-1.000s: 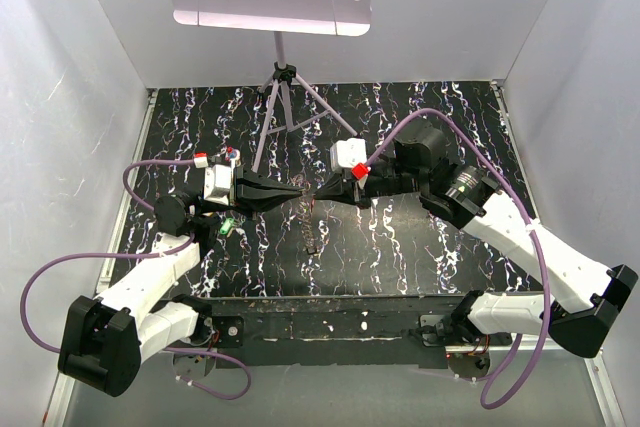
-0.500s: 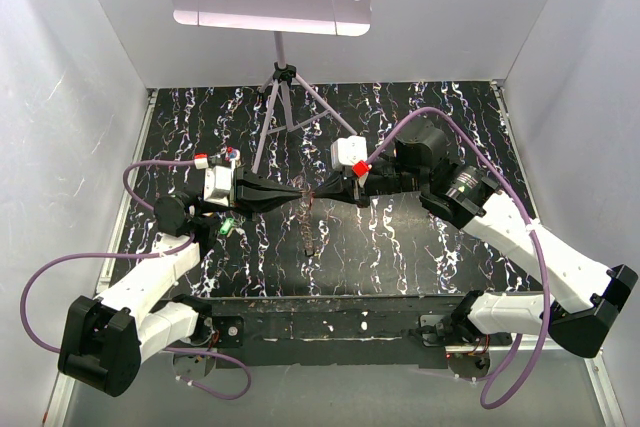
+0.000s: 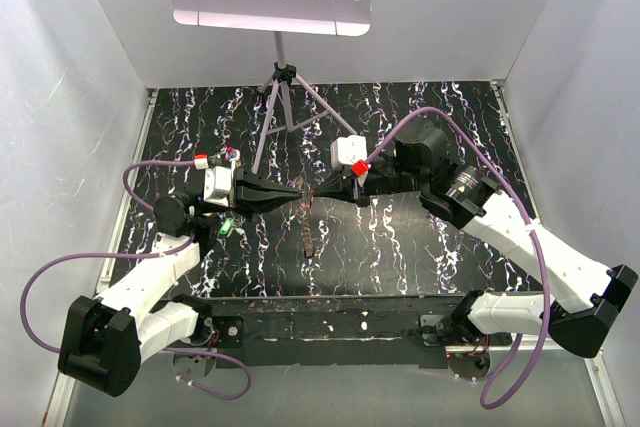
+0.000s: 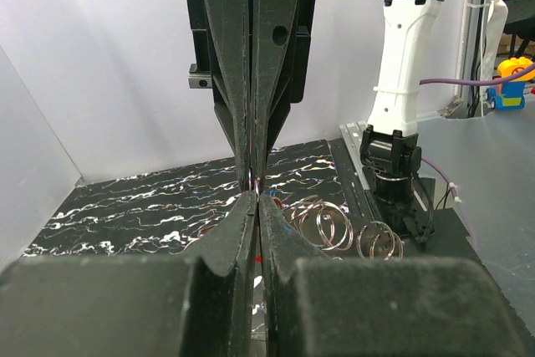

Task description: Put the keys on the keyring

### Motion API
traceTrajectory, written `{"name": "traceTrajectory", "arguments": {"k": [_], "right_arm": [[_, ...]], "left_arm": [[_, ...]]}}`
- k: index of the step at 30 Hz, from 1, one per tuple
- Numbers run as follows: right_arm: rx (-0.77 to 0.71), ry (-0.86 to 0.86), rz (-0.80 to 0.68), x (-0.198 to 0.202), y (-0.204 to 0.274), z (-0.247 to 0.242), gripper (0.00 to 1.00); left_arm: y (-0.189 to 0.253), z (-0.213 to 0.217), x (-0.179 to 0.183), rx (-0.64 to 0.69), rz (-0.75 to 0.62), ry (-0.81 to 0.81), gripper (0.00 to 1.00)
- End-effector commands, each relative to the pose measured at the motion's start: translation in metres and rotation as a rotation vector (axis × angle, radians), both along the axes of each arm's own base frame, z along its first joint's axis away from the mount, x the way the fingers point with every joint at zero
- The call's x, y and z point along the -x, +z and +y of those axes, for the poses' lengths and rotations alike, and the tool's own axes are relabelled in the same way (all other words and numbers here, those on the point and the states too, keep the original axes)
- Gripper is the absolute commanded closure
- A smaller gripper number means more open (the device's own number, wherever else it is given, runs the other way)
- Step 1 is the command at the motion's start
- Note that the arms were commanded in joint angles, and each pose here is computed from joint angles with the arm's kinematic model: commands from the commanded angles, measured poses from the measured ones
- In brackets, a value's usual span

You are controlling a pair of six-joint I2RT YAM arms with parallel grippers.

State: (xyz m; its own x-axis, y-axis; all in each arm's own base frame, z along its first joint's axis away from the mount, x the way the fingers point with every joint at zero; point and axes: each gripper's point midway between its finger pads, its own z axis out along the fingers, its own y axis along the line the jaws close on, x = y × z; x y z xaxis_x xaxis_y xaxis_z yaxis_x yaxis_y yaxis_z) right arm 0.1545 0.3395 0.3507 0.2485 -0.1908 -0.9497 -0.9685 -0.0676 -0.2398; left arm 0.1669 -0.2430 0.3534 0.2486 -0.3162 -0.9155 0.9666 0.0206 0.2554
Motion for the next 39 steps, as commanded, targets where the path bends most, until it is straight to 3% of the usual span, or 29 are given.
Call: {"name": "traceTrajectory", "arguments": {"k": [1, 39], "right_arm": [[-0.046, 0.003, -0.034, 0.002, 0.015, -0.001, 0.99], [-0.077, 0.105, 0.033, 0.019, 0.019, 0.008, 0.99]], "left_arm": [[0.011, 0.003, 0.006, 0.032, -0.05, 0.007, 1.0], [0.008, 0.0, 0.008, 0.019, -0.037, -0.016, 1.0]]}}
